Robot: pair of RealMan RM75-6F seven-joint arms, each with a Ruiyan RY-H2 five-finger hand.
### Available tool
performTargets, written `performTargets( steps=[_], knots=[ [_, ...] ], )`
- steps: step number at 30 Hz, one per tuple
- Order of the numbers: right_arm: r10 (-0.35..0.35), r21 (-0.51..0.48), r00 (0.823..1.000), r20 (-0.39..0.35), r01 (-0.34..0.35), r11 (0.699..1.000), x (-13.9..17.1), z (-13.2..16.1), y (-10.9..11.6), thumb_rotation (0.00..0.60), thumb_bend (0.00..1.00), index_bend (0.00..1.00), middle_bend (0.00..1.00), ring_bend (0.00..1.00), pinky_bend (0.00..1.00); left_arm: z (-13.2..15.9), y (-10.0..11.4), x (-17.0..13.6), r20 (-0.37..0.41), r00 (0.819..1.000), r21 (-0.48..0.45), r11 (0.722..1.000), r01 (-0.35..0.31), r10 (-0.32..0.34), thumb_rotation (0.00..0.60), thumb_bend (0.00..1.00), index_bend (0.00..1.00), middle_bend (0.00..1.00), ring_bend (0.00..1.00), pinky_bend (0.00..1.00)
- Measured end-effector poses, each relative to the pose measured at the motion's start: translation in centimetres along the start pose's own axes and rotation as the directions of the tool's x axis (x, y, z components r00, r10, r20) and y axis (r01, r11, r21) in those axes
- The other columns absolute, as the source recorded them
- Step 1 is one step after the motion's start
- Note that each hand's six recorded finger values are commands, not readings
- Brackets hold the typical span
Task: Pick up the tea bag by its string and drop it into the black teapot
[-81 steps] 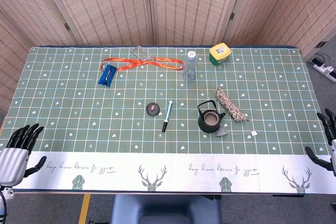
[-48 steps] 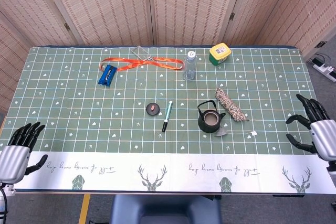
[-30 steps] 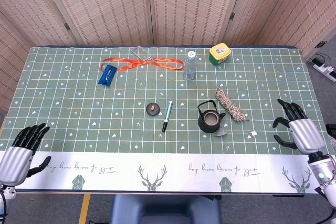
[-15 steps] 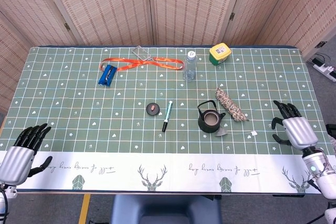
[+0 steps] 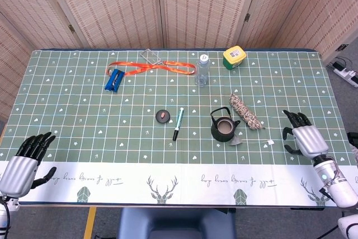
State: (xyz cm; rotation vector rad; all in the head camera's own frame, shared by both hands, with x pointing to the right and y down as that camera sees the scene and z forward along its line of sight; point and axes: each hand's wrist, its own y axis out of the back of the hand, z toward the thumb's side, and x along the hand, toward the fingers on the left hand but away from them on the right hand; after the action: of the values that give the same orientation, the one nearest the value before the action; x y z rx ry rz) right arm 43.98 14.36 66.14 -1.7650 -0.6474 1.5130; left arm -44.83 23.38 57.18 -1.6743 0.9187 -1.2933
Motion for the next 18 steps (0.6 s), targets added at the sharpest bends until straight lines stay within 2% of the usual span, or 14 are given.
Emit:
performTargets(
  steps=[3,18],
  knots=[
    [0.004,-0.004,1.000,-0.001,-0.004,1.000,-0.2,0.1,-0.6,0.600,0.39,0.53,0.00,0.00,0.00,0.0,0.0,0.0,0.002,1.000,0.001,1.000,0.000,0.000,0.600,0.29,0.03,0.03,0.07,0.10],
    [0.019,0.000,1.000,0.000,-0.019,1.000,-1.1,0.1,-2.0,0.600,0.39,0.53,0.00,0.00,0.00,0.1,-0.3,0.0,0.009,1.000,0.004,1.000,0.015,-0.015,0.600,0.29,0.03,0.03,0.07,0.10]
  ],
)
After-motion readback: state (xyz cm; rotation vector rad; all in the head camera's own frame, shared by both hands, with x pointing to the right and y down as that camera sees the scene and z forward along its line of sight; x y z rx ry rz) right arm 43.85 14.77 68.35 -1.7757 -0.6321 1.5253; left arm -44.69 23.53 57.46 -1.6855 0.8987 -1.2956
